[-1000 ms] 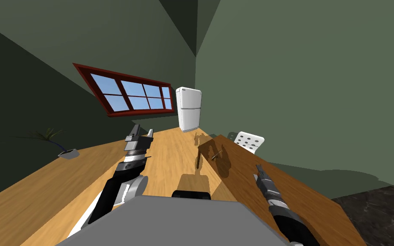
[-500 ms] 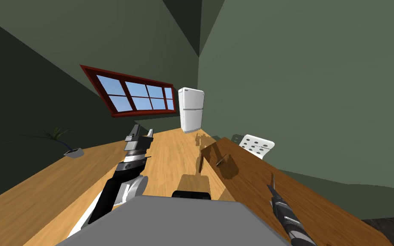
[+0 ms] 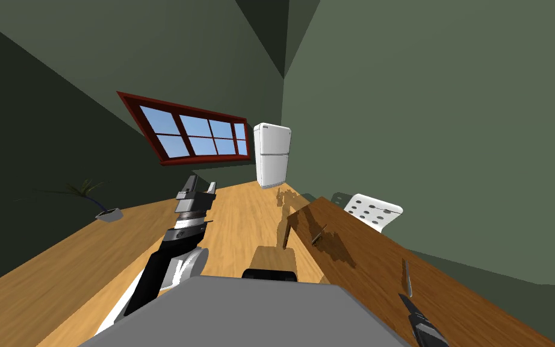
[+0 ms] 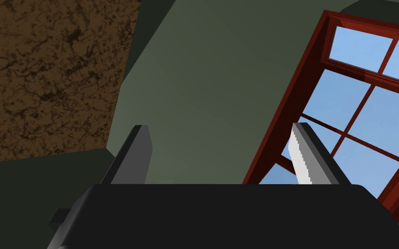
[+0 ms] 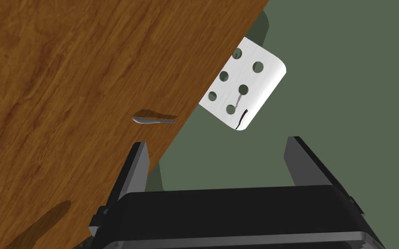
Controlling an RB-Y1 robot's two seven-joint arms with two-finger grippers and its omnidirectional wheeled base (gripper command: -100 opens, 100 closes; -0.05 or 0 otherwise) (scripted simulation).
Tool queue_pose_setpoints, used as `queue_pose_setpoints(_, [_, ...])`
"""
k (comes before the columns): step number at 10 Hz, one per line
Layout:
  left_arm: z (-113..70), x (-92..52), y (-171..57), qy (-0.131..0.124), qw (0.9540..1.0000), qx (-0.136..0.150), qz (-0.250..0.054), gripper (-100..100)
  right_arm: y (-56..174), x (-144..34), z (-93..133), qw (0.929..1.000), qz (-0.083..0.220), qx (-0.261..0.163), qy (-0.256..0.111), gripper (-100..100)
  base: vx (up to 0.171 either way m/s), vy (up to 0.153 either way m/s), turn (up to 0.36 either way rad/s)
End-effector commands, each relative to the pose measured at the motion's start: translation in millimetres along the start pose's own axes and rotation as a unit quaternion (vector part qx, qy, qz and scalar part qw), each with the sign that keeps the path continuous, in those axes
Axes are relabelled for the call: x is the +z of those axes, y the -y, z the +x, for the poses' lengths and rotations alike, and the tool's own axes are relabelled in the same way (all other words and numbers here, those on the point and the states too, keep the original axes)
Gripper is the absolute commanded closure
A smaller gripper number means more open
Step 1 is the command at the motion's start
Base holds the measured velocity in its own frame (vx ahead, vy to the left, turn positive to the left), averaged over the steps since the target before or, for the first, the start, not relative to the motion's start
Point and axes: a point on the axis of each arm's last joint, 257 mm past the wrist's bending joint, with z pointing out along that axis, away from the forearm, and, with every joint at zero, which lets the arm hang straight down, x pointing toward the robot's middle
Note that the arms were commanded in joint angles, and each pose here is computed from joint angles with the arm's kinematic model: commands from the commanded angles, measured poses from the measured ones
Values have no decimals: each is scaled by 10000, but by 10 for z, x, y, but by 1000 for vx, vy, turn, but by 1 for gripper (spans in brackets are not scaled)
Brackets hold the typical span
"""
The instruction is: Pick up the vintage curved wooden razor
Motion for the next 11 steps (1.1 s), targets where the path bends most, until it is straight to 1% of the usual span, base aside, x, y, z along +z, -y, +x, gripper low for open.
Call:
queue_pose_setpoints(1, [0, 0, 0, 0, 10000, 0, 0, 0, 290, -80, -184, 9994, 333, -103, 74, -100, 149, 69, 41])
queue_pose_setpoints(2, [0, 0, 0, 0, 10000, 0, 0, 0, 314, -85, -191, 9993, 356, -103, 80, -100, 65, 29, -10])
queue_pose_setpoints(3, [0, 0, 0, 0, 10000, 0, 1, 0, 639, -234, -381, 9964, 779, -305, 144, -100, 125, 29, 113])
queue_pose_setpoints(4, [0, 0, 0, 0, 10000, 0, 0, 0, 734, -261, -412, 9955, 876, -307, 172, -100, 134, 37, 58])
queue_pose_setpoints(5, [0, 0, 0, 0, 10000, 0, 0, 0, 974, -415, -581, 9909, 1223, -515, 205, -100, 156, 84, 109])
queue_pose_setpoints(6, [0, 0, 0, 0, 10000, 0, 0, 0, 1125, -474, -638, 9887, 1381, -518, 254, -100, 159, 57, 33])
queue_pose_setpoints(7, [0, 0, 0, 0, 10000, 0, 0, 0, 1360, -654, -812, 9817, 1735, -730, 280, -100, 208, 63, 102])
queue_pose_setpoints(8, [0, 0, 0, 0, 10000, 0, 0, 0, 1480, -716, -864, 9792, 1867, -733, 323, -100, 162, 69, 54])
queue_pose_setpoints(9, [0, 0, 0, 0, 10000, 0, 0, 0, 1733, -935, -1052, 9691, 2252, -945, 352, -100, 195, 77, 113])
queue_pose_setpoints(10, [0, 0, 0, 0, 10000, 0, 0, 0, 1958, -1159, -1227, 9576, 2615, -1153, 365, -100, 272, 89, 170])
queue_pose_setpoints(11, [0, 0, 0, 0, 10000, 0, 0, 0, 2075, -1251, -1292, 9533, 2758, -1156, 416, -100, 217, 68, 57])
